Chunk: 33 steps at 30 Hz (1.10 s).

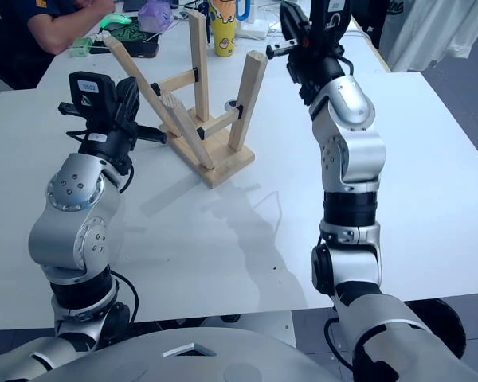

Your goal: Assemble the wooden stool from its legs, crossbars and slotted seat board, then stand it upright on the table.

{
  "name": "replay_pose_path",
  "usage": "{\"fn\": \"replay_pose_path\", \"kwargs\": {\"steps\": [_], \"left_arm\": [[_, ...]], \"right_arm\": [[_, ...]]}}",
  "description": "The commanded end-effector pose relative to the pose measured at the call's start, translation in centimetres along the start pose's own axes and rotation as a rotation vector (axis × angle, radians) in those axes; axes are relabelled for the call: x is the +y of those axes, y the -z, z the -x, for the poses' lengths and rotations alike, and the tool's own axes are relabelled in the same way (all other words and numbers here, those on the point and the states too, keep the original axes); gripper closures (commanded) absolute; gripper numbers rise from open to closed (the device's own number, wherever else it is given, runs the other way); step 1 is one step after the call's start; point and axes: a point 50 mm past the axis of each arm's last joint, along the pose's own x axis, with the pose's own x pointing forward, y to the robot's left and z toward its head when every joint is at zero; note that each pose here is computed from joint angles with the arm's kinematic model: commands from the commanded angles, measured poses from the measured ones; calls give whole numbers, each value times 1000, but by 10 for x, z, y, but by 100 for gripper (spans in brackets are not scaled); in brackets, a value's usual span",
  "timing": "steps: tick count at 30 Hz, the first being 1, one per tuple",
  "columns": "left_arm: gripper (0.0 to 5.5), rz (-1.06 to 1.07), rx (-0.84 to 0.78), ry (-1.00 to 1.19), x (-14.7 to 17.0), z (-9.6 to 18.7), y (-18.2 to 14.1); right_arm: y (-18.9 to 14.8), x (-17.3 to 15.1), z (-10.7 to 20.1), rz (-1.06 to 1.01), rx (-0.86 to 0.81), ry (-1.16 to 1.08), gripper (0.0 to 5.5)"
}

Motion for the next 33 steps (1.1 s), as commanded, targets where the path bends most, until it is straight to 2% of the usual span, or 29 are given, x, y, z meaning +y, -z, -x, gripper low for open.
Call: {"fn": "replay_pose_path", "kwargs": {"steps": [1, 5, 9, 13, 18, 21, 27, 33], "left_arm": [[546, 2, 14, -18, 1, 0, 3], [546, 1, 5, -34, 3, 0, 1], [546, 0, -18, -84, 12, -2, -2], [546, -5, -39, -158, 25, -1, -7], [546, -11, -110, -282, 52, 4, -26], [546, -22, -148, -318, 64, 7, -37], [546, -25, -192, -306, 73, 8, -51], [546, 134, -272, -257, 106, -10, -96]], "right_arm": [[31, -13, -15, 100, 196, 52, 550], [64, -11, -20, 149, 336, -76, 550], [64, 8, -19, 94, 221, -368, 550], [57, 34, -4, 57, 151, -672, 550], [68, 63, 31, 102, 230, -913, 550], [74, 62, 39, 118, 264, -852, 550], [77, 41, 29, 86, 252, -551, 550], [81, 34, 33, 30, 256, -446, 550]]}}
